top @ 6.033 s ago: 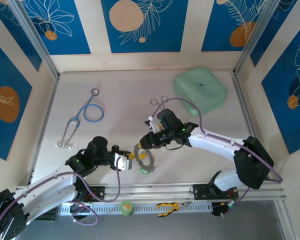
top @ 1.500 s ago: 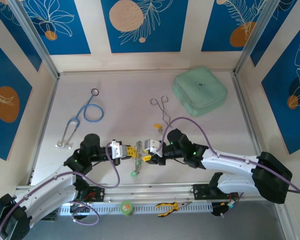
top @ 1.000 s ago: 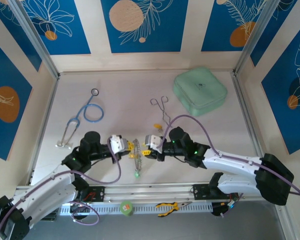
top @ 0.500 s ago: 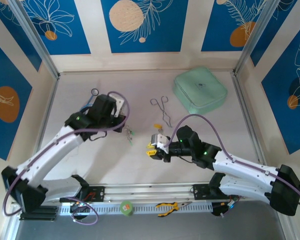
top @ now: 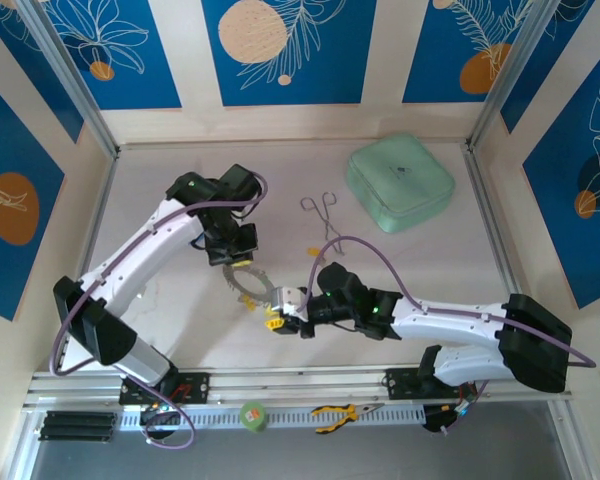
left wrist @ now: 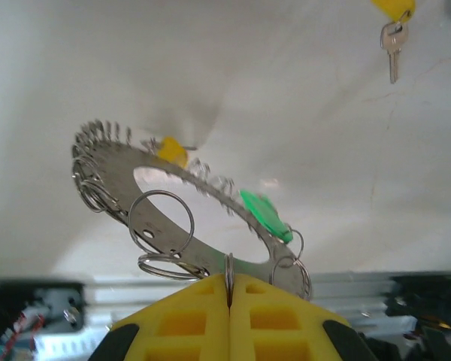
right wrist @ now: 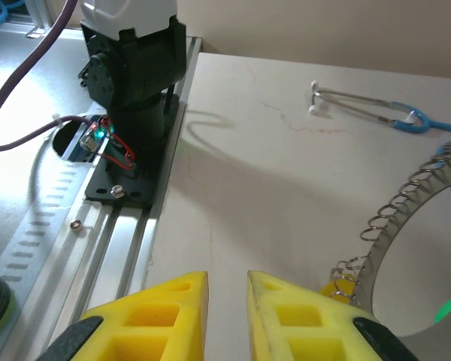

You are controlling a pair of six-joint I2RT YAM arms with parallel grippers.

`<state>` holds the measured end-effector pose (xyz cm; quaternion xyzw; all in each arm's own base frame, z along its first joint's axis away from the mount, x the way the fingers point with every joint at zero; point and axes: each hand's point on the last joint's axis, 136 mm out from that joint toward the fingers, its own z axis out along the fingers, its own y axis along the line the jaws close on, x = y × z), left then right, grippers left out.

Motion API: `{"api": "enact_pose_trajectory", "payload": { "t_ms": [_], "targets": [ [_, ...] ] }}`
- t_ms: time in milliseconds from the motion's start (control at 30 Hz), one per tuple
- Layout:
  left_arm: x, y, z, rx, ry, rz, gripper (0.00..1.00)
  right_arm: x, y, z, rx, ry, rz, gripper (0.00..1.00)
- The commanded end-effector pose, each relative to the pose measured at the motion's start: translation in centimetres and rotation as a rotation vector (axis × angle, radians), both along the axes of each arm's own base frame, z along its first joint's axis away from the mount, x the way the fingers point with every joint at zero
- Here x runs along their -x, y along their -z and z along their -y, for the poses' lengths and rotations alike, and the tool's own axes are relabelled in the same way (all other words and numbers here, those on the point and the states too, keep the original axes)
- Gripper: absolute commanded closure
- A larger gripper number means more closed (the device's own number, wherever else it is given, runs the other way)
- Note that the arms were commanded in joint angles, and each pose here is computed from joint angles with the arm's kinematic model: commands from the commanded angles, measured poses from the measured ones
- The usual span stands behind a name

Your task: Put the keys on the keyring

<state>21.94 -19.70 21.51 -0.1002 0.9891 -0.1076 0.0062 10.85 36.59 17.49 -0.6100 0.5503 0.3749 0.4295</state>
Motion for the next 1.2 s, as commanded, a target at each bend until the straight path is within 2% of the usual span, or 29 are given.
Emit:
{"api": "enact_pose_trajectory", "payload": {
  "t_ms": [0, 233, 467, 600, 733, 1167],
  "targets": [
    [2.5, -0.6, 0.3, 0.054, -0.159, -0.193, 1.00, -0.8, -1.7, -0.2, -0.063, 0.034, 0.075, 0.79],
    [3.5, 0.8, 3.0, 0.216, -0.322, -0.362, 1.00, -1.2, -1.0, 1.6, -0.061, 0.095, 0.124, 0.79],
    [4.4, 0.9, 3.5, 0.240, -0.363, -0.442, 1.00, -2.5, -0.7, 3.6, -0.082, 0.185, 0.213, 0.81],
    [4.6, 1.0, 3.8, 0.253, -0.373, -0.468, 1.00, -2.0, -0.9, 3.4, -0.091, 0.152, 0.299, 0.82],
    [4.7, 0.7, 3.8, 0.259, -0.375, -0.473, 1.00, -2.8, -1.5, 2.9, -0.120, 0.187, 0.347, 0.83],
    [5.0, 0.9, 3.8, 0.265, -0.395, -0.489, 1.00, -5.4, -2.5, 1.5, -0.182, 0.313, 0.320, 0.76]
  ]
}}
